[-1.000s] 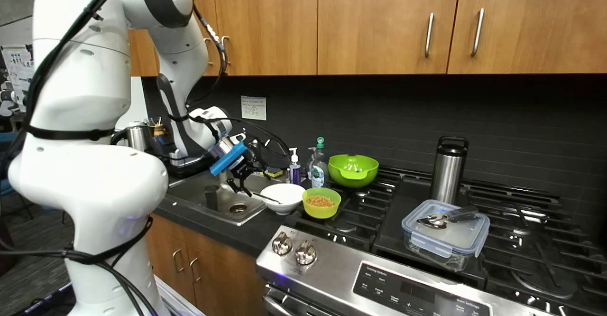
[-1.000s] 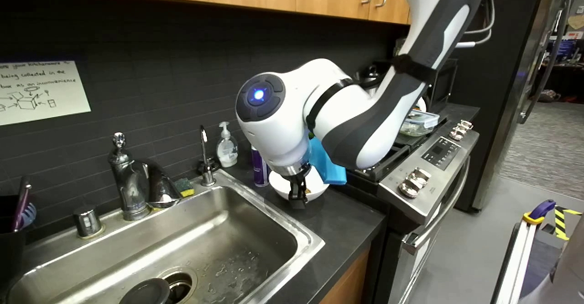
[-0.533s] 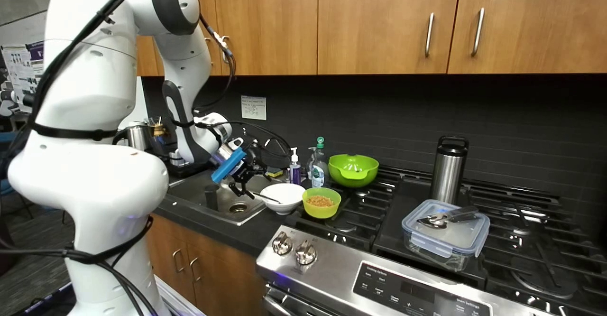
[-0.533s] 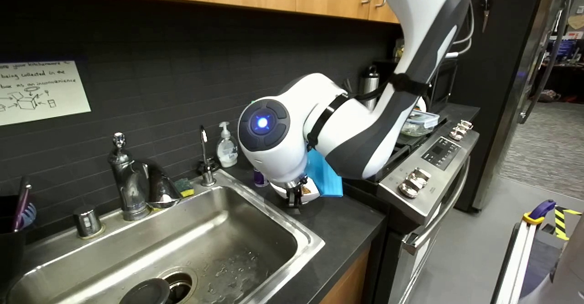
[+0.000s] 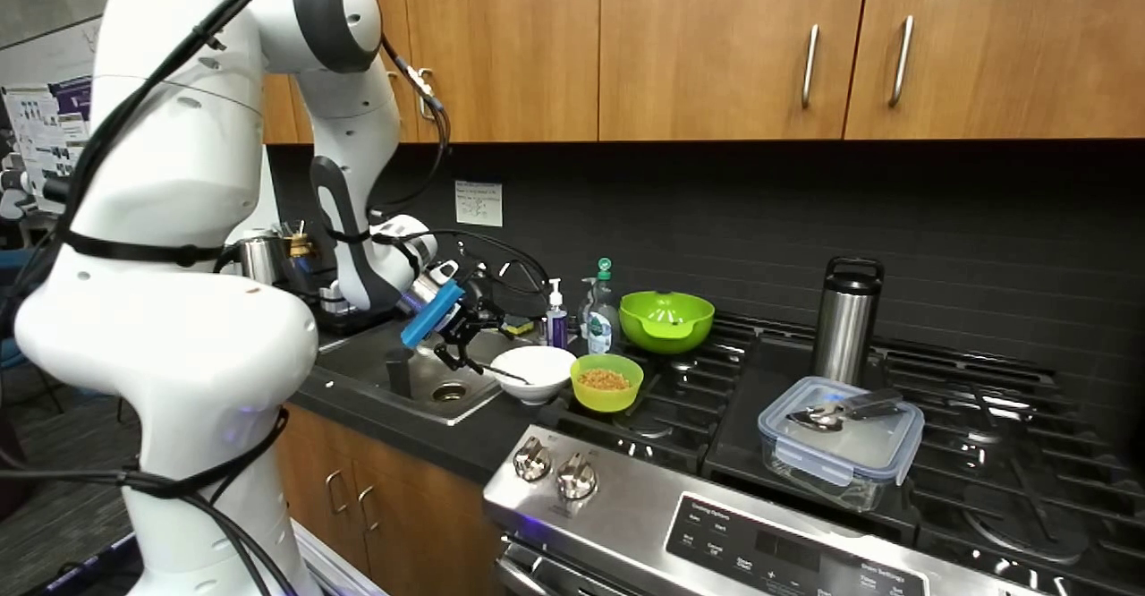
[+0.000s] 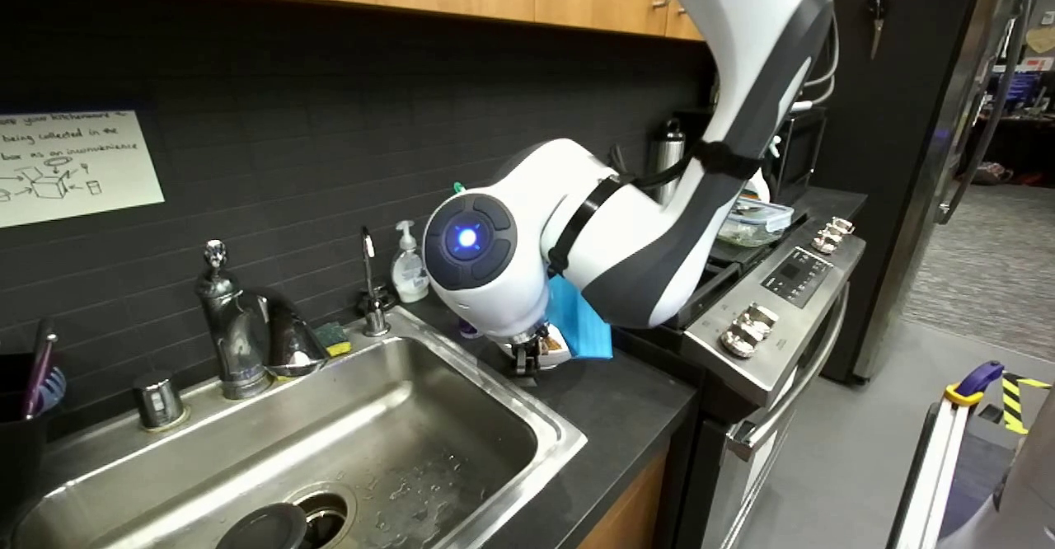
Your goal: Use the spoon to stir in the white bowl
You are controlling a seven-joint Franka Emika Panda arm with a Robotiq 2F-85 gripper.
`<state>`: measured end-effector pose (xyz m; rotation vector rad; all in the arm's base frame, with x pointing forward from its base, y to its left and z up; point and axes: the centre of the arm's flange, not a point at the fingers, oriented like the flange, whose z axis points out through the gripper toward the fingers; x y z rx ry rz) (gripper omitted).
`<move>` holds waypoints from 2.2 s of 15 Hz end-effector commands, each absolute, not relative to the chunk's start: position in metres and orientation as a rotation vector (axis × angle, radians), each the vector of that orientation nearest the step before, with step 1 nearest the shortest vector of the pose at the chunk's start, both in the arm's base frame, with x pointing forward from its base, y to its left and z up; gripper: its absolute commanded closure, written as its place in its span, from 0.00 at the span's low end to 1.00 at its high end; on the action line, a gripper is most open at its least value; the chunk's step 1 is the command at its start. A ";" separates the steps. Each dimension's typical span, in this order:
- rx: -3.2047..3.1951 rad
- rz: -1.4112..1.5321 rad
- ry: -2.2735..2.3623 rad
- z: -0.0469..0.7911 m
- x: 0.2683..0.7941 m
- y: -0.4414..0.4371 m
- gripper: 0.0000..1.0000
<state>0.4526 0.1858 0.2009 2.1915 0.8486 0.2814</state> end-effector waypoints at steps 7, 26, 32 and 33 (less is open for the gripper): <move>2.173 0.275 0.821 0.206 0.441 0.180 0.00; 2.188 0.282 0.788 0.216 0.431 0.177 0.96; 2.201 0.282 0.771 0.221 0.431 0.176 0.99; 2.212 0.280 0.759 0.223 0.432 0.175 0.99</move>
